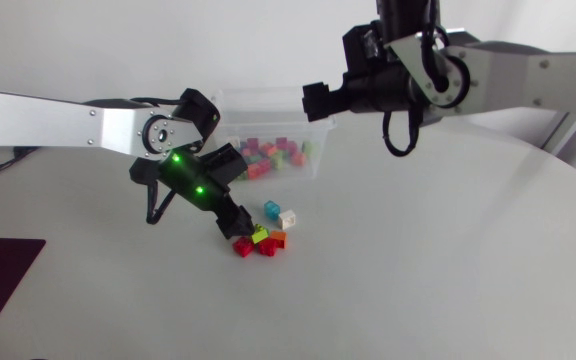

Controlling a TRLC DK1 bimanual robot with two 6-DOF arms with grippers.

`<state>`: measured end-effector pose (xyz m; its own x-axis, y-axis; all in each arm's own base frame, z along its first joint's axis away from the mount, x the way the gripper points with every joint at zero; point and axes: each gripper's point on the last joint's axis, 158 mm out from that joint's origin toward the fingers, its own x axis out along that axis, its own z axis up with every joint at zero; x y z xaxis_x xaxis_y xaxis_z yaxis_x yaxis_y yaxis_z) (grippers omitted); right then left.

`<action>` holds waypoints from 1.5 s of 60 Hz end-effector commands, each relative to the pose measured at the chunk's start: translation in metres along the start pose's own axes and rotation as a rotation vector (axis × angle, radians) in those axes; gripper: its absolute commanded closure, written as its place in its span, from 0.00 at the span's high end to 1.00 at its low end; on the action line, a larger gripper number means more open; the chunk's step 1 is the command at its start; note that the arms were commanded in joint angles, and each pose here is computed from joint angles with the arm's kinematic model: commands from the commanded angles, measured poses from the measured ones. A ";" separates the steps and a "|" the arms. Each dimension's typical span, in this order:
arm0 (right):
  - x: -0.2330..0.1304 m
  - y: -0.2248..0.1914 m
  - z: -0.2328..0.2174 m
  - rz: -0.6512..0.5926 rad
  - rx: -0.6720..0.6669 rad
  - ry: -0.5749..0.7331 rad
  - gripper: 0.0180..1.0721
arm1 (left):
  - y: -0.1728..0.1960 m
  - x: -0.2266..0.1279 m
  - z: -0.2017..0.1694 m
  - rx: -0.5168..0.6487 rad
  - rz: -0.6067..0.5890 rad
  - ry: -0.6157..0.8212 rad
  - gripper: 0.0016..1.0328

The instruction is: Place the duplo bricks in the container

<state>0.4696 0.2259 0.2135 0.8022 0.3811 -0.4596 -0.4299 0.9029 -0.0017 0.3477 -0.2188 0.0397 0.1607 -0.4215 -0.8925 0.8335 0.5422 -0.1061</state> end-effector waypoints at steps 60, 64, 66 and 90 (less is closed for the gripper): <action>-0.032 0.022 -0.113 0.070 -0.041 0.159 0.96 | -0.004 0.060 -0.007 -0.028 -0.256 0.090 0.49; -0.031 0.022 -0.116 0.070 -0.044 0.162 0.96 | -0.004 0.059 -0.005 -0.032 -0.265 0.088 0.31; -0.030 0.022 -0.117 0.070 -0.044 0.160 0.96 | -0.002 0.058 -0.004 -0.035 -0.264 0.083 0.22; 0.023 0.041 -0.173 0.094 -0.082 0.360 0.95 | -0.009 -0.010 0.009 -0.068 -0.285 -0.014 0.21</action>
<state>0.3914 0.2293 0.0627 0.5931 0.3720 -0.7141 -0.5273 0.8497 0.0046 0.3479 -0.2279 0.0227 -0.1067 -0.5414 -0.8340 0.7828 0.4714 -0.4062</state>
